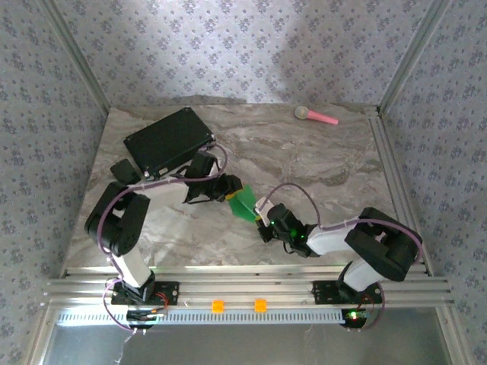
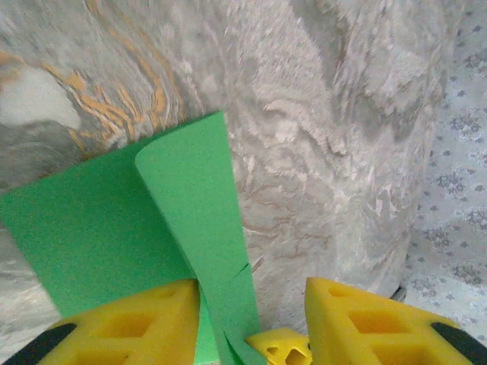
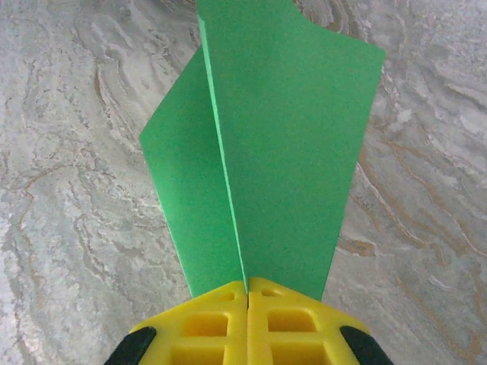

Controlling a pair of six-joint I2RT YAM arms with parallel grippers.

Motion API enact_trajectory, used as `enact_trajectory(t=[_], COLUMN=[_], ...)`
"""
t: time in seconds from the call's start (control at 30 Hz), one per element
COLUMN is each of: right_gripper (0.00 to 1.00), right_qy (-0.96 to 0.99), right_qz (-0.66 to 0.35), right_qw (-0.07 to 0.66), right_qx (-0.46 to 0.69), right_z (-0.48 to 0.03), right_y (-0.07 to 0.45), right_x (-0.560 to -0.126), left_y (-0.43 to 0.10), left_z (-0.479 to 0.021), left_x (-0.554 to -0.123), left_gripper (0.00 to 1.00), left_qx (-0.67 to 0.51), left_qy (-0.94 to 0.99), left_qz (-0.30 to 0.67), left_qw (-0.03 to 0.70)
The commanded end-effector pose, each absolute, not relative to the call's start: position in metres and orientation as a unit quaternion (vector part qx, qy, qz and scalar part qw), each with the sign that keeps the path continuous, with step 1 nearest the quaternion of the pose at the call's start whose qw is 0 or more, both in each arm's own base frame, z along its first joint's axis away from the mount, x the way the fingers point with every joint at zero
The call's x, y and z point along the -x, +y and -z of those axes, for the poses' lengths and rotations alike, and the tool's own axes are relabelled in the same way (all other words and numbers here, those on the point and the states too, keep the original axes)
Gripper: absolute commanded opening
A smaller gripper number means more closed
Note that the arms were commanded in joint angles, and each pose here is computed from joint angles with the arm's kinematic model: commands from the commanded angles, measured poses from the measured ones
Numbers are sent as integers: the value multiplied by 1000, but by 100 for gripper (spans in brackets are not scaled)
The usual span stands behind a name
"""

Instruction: Fold a paper plane with a square sheet of paper (pick it up from the middle)

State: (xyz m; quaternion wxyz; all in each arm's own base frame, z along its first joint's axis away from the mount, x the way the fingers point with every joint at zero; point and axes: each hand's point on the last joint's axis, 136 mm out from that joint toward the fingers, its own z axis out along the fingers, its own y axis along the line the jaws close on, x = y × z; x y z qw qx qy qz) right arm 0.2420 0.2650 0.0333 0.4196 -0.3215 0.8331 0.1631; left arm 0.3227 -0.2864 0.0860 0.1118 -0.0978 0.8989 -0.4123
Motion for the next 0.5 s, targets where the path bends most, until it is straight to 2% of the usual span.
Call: enact_trajectory(t=[0.0, 0.2, 0.47], right_gripper=[2, 1, 1], right_qy=[830, 828, 835], right_qz=[-229, -301, -336], right_qw=[416, 405, 383], right_qx=[292, 243, 207], right_z=[-43, -51, -49], right_y=[271, 271, 266], right_x=[-239, -244, -249], left_y=[-260, -237, -241], left_z=[-95, -101, -97], left_x=[-327, -326, -325], left_gripper=[44, 45, 45], left_qx=[121, 148, 151], left_qy=[904, 899, 896], left_qz=[380, 370, 381], left_qw=[155, 185, 172])
